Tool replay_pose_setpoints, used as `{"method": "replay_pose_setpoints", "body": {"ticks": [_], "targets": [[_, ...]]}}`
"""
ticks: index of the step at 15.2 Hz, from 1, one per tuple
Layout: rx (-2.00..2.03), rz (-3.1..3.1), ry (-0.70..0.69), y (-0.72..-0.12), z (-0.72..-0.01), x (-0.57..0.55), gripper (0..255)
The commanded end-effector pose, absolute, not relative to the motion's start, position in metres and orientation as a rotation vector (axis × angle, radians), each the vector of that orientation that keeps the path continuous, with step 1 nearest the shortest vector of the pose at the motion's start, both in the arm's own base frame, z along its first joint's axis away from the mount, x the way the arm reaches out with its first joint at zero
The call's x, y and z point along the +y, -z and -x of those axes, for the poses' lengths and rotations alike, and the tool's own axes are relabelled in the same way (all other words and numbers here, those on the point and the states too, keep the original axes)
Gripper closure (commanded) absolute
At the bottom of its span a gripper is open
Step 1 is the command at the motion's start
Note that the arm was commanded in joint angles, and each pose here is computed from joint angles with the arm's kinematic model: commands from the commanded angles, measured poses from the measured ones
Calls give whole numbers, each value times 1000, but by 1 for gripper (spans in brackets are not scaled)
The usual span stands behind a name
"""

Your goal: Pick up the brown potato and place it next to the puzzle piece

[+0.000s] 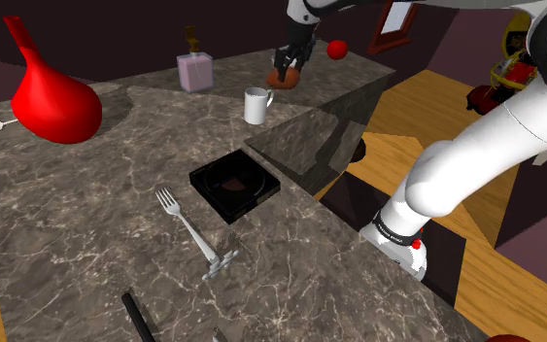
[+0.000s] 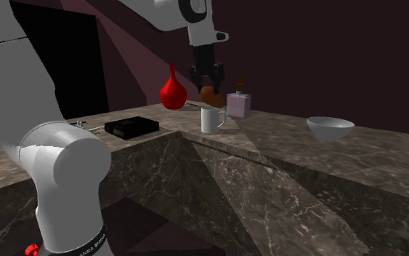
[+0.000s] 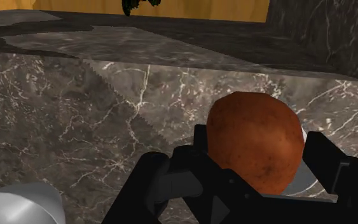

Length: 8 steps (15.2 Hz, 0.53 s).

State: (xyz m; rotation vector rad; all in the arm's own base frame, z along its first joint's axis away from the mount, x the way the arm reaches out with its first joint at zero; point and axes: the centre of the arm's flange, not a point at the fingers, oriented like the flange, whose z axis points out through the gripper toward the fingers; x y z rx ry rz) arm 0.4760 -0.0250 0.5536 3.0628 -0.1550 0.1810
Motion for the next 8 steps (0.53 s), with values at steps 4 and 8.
{"method": "replay_pose_setpoints", "body": {"ticks": [4,8], "targets": [[-157,-3062,-182,-555,-437,28,255],[-157,-3062,-182,-555,-404,70,255]]}}
